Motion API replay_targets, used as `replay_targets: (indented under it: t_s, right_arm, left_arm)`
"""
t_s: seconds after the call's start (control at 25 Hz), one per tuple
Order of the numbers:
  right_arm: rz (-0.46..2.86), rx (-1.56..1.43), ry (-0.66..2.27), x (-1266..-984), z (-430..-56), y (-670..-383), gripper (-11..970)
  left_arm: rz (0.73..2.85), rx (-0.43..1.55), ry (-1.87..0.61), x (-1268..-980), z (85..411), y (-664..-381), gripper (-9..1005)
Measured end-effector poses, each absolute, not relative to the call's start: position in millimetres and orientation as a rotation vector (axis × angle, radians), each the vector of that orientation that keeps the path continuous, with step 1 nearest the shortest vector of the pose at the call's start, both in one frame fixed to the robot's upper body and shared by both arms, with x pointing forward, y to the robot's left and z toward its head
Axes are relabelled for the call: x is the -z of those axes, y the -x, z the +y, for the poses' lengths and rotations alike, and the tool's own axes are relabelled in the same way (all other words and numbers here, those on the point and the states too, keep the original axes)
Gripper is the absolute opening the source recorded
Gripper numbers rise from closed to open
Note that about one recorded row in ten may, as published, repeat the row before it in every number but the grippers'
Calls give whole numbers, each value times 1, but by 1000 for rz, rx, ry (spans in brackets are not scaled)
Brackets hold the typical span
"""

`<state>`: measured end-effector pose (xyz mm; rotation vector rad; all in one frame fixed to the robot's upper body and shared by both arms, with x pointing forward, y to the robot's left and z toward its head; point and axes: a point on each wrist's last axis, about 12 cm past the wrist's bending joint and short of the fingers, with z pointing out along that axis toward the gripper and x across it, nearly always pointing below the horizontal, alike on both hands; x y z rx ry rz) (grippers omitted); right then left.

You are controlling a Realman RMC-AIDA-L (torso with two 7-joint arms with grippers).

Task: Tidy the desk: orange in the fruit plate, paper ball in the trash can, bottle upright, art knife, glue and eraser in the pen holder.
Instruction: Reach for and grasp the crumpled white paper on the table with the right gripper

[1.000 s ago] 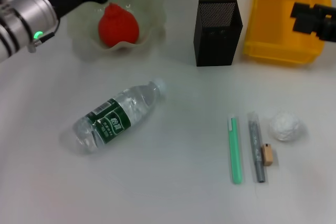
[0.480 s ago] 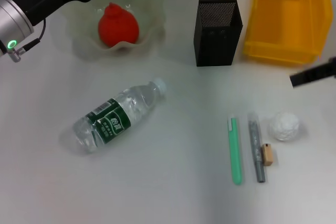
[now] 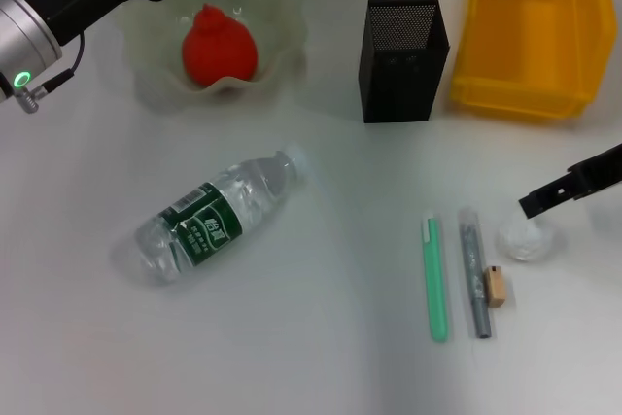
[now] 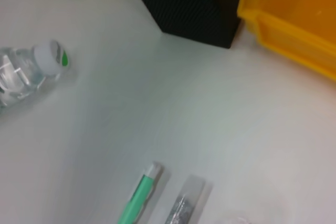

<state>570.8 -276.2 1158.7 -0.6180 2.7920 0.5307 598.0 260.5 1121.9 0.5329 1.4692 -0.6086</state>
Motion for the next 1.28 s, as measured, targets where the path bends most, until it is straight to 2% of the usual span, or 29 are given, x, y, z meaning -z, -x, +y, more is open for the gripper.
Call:
replay_targets:
  t_s: [0.6,1.28]
  right_arm:
    - [2888,-479,689,-1138,-264,-581,812]
    - [2900,-517,745,-1128,-250,-586,812]
  left_arm:
    - [1475,590,-528,-1122,259,-602,786]
    - [1479,591,-523,-1121,259,-602,786]
